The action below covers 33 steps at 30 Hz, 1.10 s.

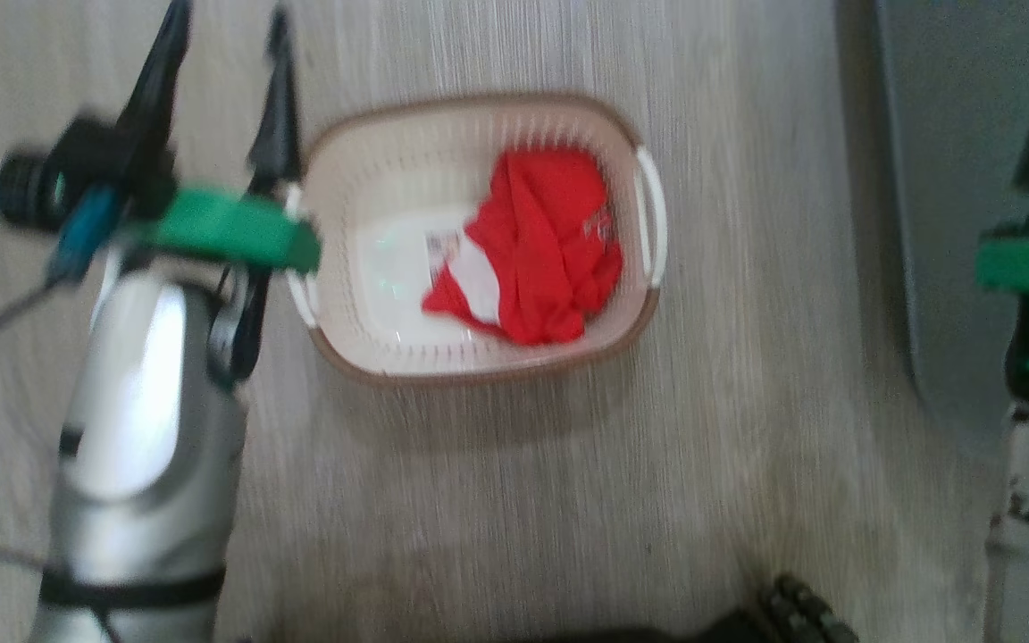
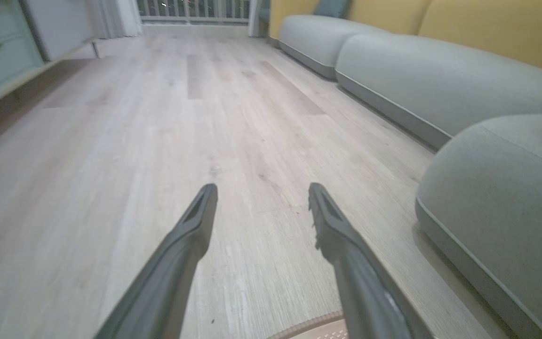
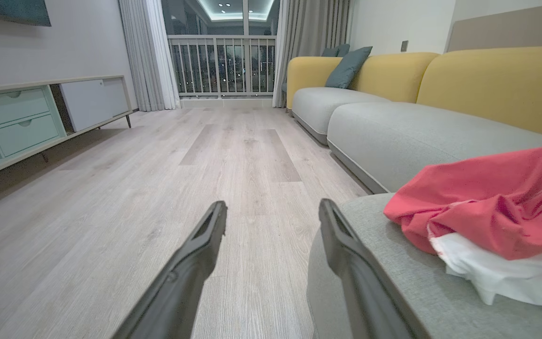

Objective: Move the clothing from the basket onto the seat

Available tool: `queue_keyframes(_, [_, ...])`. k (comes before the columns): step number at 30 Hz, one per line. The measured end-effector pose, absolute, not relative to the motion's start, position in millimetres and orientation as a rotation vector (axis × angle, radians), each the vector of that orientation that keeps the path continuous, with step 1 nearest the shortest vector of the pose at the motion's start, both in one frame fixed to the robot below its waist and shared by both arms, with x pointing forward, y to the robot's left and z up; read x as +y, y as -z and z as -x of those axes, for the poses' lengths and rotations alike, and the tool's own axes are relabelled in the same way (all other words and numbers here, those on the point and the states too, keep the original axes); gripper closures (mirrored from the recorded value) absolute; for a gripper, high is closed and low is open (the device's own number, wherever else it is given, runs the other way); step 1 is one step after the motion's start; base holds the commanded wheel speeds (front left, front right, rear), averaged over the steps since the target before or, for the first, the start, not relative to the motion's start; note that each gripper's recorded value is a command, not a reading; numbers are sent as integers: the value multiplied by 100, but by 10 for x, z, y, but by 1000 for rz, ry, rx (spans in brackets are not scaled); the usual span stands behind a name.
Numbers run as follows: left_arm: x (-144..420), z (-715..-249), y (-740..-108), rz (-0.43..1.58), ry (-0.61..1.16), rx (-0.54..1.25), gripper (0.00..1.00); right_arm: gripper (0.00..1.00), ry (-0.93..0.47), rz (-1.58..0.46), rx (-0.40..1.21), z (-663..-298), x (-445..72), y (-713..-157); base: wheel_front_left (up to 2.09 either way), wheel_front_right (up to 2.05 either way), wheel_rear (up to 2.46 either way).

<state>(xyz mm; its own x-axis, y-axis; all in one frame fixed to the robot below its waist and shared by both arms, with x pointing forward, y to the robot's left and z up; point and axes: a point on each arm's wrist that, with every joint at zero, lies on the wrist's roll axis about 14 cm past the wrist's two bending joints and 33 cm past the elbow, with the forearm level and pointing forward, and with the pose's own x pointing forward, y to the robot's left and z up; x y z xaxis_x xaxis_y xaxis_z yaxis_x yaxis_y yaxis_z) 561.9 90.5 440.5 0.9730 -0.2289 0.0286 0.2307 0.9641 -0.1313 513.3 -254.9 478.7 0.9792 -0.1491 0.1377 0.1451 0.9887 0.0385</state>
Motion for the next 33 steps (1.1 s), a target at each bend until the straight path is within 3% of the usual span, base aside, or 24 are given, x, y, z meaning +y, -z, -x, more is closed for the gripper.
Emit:
queue_keyframes(5, [491,-5933,-3481,113,318,245,0,0,139,-50,-92,-5473,-2533,-4309,0,0,0])
queue_keyframes(12, [-18,-5887,-2339,57,437,559,0,0,100,-92,-33,-5713,-2439,-3790,0,0,0])
queue_keyframes(19, [-584,-5563,-1489,10,548,835,0,0,100,-88,16,-5617,-2552,-3620,0,0,0])
queue_keyframes(25, [-919,-5362,-1105,-13,612,958,0,0,141,-48,36,-5499,-2782,-3637,0,0,0])
queue_keyframes(33, [-775,-5222,-779,-118,584,1060,0,0,188,-38,51,-5313,-2943,-3704,0,0,0])
